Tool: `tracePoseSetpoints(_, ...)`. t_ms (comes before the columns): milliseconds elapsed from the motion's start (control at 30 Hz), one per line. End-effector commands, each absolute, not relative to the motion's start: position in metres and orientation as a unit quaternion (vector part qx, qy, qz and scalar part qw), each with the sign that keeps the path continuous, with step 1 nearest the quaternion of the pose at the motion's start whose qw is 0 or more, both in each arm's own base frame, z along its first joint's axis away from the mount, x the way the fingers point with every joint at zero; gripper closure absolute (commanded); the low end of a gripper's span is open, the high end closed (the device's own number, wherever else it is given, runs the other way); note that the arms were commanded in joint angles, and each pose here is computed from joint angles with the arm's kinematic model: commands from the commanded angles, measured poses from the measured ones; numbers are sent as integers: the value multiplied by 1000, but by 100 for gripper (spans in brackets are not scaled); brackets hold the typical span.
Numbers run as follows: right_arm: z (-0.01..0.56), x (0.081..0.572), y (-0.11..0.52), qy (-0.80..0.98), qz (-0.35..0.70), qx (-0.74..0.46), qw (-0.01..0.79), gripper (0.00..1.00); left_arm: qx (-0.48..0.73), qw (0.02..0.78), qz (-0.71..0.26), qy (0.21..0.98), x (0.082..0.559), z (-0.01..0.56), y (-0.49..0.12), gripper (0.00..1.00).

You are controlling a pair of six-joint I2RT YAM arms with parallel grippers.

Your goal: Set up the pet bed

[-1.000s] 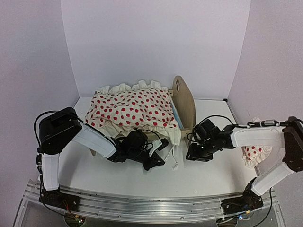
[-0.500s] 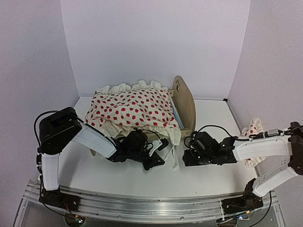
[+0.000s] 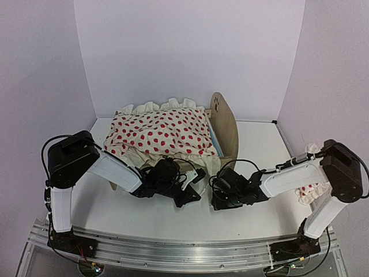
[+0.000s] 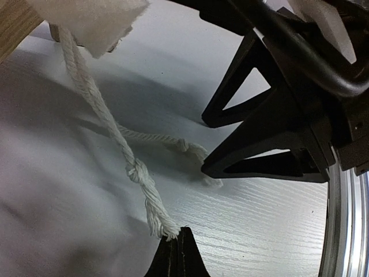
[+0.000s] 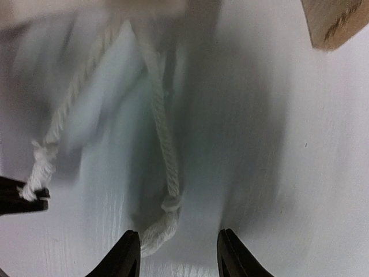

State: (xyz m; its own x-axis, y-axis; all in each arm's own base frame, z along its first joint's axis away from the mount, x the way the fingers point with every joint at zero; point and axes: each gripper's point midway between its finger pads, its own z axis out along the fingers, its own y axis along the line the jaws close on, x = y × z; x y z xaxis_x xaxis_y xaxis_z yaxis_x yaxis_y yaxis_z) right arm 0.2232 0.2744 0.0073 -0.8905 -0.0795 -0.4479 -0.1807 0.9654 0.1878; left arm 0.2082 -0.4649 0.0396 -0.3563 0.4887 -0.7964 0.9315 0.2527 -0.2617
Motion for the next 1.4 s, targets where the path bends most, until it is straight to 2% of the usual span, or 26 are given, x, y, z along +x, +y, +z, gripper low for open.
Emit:
tracePoseSetpoints(0,2,224,285,968,123,-55,213,60,479,311,-373,731,216,46,-469,100)
tracePoseSetpoints(67,-4,223,277,970,111,-42,213,72,478,311,-373,732,217,46,-469,100)
tracePoseSetpoints(133,-9,220,266,972,97,-25,212,89,478,312,-374,731,217,48,-469,100)
tracePoseSetpoints(233,4,222,257,968,100,-19,228,100,486,316,-381,720,215,53,-471,100)
tracePoseSetpoints(400,51,242,255,956,158,-27,246,100,503,313,-397,701,202,58,-480,100)
tracePoseSetpoints(733,79,239,240,942,260,-37,210,100,528,295,-402,688,187,48,-503,100)
tracePoseSetpoints(867,95,236,257,931,300,-69,198,100,504,246,-402,724,181,19,-500,100)
tracePoseSetpoints(967,92,233,258,932,301,-66,190,100,485,257,-383,743,194,7,-504,100)
tracePoseSetpoints(1000,91,233,257,933,301,-64,189,100,486,267,-382,740,197,9,-507,99)
tracePoseSetpoints(1100,90,235,256,933,296,-63,193,100,497,287,-385,723,202,21,-516,83)
tracePoseSetpoints(1300,90,239,260,933,295,-75,193,100,518,276,-390,709,187,30,-502,66)
tracePoseSetpoints(1367,91,241,260,932,296,-76,194,100,509,280,-386,717,188,32,-496,64)
